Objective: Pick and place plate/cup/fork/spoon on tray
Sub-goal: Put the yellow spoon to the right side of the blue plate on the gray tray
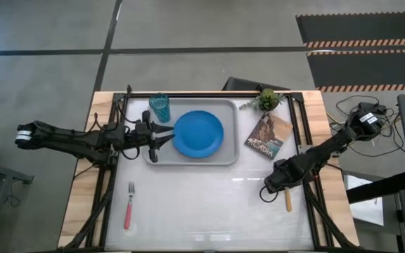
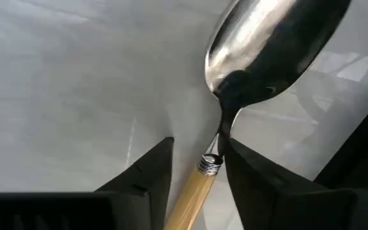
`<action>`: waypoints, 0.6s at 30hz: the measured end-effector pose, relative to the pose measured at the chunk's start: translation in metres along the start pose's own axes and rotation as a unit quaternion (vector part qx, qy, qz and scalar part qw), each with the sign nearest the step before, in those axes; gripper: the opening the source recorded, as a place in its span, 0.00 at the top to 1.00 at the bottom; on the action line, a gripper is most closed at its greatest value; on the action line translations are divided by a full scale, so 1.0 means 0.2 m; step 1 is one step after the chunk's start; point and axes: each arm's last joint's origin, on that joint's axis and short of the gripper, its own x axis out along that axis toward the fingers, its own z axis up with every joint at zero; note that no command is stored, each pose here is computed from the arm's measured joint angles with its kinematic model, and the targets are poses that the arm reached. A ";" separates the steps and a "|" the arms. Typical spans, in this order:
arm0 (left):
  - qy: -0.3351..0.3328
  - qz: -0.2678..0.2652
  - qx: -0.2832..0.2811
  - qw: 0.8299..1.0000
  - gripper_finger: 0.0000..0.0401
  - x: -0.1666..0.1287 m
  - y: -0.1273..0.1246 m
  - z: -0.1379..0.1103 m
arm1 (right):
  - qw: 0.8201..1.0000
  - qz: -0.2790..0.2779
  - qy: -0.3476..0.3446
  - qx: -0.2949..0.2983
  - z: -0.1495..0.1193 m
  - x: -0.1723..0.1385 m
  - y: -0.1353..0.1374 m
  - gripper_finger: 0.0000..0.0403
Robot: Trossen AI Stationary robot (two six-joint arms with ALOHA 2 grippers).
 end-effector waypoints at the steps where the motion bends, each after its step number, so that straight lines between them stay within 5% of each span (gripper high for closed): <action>1: 0.000 0.000 0.000 1.000 0.73 0.00 0.00 0.00 | 1.000 0.002 0.000 0.000 0.00 0.00 0.00 0.69; 10: 0.000 0.000 0.000 1.000 0.73 0.00 0.00 0.00 | 1.000 0.014 0.001 -0.007 -0.01 -0.02 0.02 0.94; 18: 0.000 0.000 0.000 1.000 0.73 0.00 0.00 0.00 | 0.998 0.053 0.011 -0.021 -0.05 -0.10 0.09 0.94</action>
